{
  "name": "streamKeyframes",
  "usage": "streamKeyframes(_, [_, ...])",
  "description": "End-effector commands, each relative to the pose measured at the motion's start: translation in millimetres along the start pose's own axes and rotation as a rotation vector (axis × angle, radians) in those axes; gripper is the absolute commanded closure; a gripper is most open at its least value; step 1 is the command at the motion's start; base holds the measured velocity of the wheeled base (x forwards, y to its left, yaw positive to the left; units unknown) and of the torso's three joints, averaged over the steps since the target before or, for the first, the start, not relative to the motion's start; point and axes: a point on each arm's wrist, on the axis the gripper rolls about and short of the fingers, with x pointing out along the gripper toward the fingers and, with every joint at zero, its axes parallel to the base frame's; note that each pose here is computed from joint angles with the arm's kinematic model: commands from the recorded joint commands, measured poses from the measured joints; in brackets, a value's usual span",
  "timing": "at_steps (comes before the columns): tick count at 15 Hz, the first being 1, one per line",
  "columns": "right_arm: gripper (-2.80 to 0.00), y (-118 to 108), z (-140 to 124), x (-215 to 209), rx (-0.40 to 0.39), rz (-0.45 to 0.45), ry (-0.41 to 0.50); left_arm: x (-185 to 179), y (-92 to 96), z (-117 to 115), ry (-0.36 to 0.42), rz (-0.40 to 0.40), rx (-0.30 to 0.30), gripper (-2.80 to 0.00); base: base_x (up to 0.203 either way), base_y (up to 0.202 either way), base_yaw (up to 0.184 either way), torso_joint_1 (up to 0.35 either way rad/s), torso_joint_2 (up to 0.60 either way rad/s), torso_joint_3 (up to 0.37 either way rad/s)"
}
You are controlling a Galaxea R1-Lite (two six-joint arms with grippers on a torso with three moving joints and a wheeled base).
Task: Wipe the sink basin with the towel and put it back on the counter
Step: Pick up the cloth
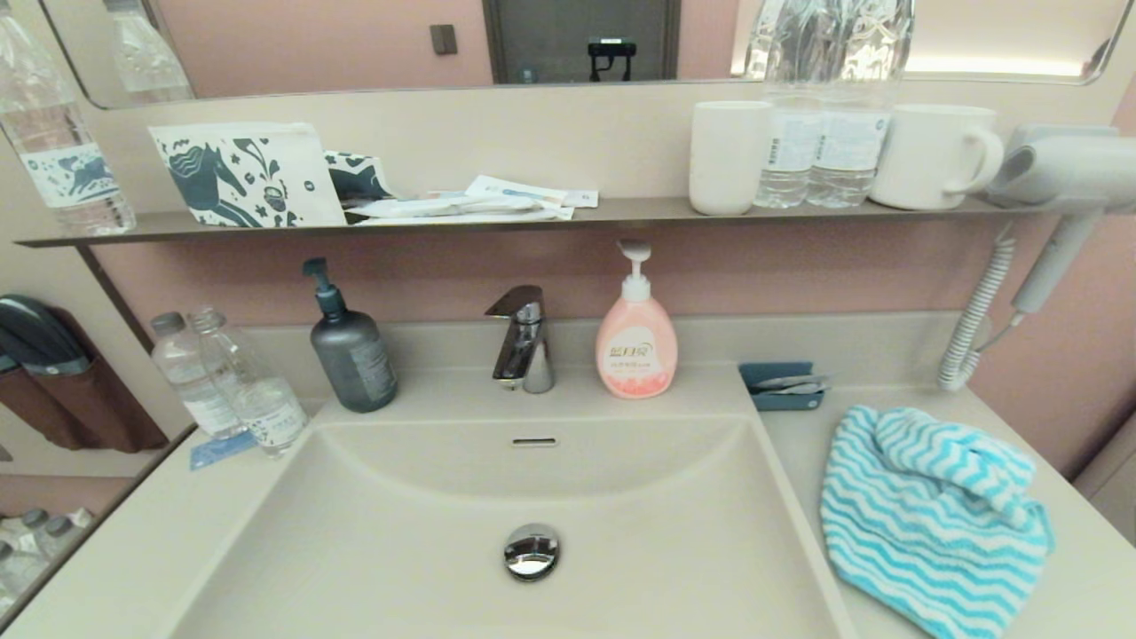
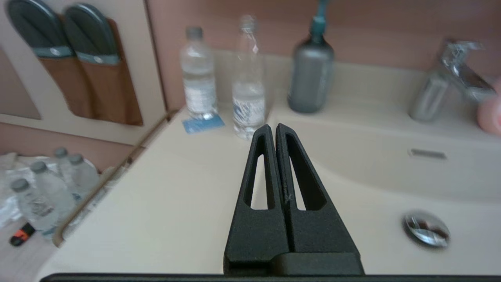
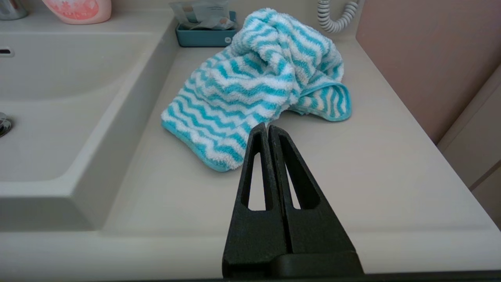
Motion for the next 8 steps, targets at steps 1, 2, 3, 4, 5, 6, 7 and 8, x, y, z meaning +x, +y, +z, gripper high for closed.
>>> streamKeyframes(1, [0.0, 0.0, 0.0, 0.1, 0.0, 0.001, 0.001, -9.6, 2.2, -11.7, -0.037, 0.003, -0.01, 0.0, 0.0, 0.0, 0.0, 0.0, 0.0, 0.0])
streamKeyframes(2, [0.0, 0.0, 0.0, 0.1, 0.0, 0.001, 0.001, -10.8, 2.3, -21.4, -0.032, -0.002, -0.01, 0.0, 0.0, 0.0, 0.0, 0.0, 0.0, 0.0])
streamKeyframes(3, [0.0, 0.0, 0.0, 0.1, 0.0, 0.001, 0.001, -11.6, 2.3, -29.0, -0.032, -0.013, -0.013, 0.0, 0.0, 0.0, 0.0, 0.0, 0.0, 0.0])
streamKeyframes(4, [0.0, 0.0, 0.0, 0.1, -0.001, 0.001, 0.001, -10.2, 1.5, -40.2, -0.013, -0.031, -0.022, 0.0, 0.0, 0.0, 0.0, 0.0, 0.0, 0.0])
streamKeyframes(5, [0.0, 0.0, 0.0, 0.1, 0.0, 0.001, 0.001, -8.9, 0.9, -43.5, -0.014, -0.045, -0.035, 0.0, 0.0, 0.0, 0.0, 0.0, 0.0, 0.0])
streamKeyframes(6, [0.0, 0.0, 0.0, 0.1, 0.0, 0.001, 0.001, -7.7, 0.2, -46.8, -0.012, -0.06, -0.032, 0.0, 0.0, 0.0, 0.0, 0.0, 0.0, 0.0])
streamKeyframes(7, [0.0, 0.0, 0.0, 0.1, 0.0, 0.001, 0.001, -6.1, -1.4, -52.4, -0.002, -0.112, -0.024, 0.0, 0.0, 0.0, 0.0, 0.0, 0.0, 0.0])
streamKeyframes(8, [0.0, 0.0, 0.0, 0.1, 0.0, 0.001, 0.001, -5.5, -2.7, -54.8, -0.001, -0.157, -0.021, 0.0, 0.0, 0.0, 0.0, 0.0, 0.0, 0.0])
